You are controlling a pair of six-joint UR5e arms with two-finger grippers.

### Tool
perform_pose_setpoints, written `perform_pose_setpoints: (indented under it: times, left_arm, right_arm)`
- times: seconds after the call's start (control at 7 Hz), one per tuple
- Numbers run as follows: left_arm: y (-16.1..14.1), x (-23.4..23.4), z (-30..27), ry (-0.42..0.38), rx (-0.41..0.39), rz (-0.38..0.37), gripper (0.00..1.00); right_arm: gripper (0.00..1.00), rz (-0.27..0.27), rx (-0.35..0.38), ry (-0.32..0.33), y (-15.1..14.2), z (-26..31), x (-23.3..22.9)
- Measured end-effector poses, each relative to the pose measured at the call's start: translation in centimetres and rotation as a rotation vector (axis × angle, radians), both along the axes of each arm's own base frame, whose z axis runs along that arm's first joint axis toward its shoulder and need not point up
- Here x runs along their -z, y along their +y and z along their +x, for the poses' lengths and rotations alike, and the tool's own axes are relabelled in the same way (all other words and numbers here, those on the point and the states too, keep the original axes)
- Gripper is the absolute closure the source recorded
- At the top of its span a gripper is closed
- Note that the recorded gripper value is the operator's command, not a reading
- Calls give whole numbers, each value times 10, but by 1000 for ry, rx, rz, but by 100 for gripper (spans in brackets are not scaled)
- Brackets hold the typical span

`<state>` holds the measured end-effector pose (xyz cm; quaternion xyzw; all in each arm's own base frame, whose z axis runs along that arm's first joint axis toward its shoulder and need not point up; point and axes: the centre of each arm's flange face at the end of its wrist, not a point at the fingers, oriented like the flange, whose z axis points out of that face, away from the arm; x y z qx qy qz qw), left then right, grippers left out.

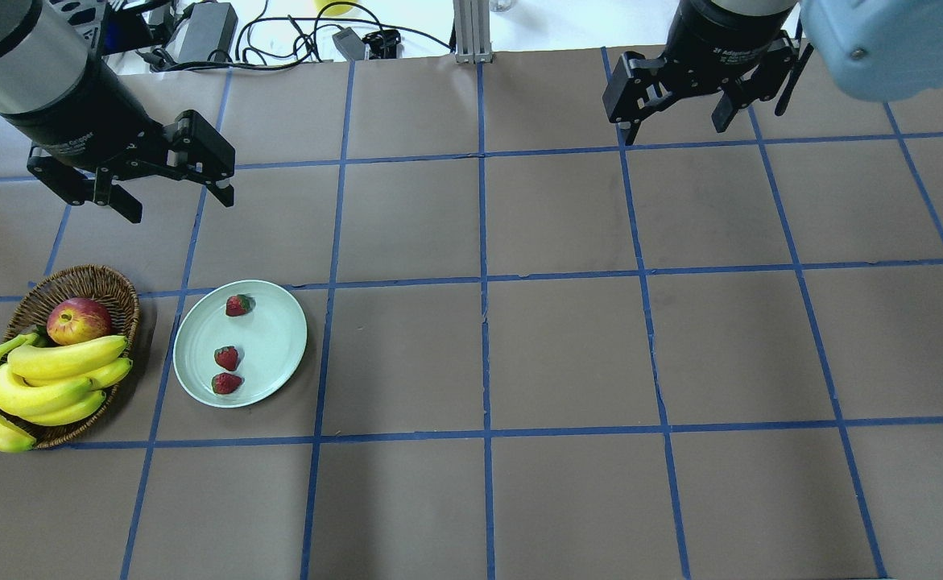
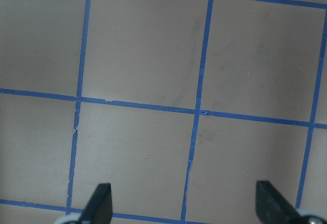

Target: Collect all strawberries into plate

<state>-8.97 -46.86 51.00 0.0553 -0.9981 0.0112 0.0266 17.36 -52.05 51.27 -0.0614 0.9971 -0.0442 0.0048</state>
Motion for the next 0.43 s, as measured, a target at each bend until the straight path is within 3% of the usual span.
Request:
perform_pose_setpoints:
  times: [0.43]
  left_arm:
    - [2, 3, -8, -44, 30, 9, 0]
  right_arm:
    - [0, 1, 0, 1, 0, 0, 0]
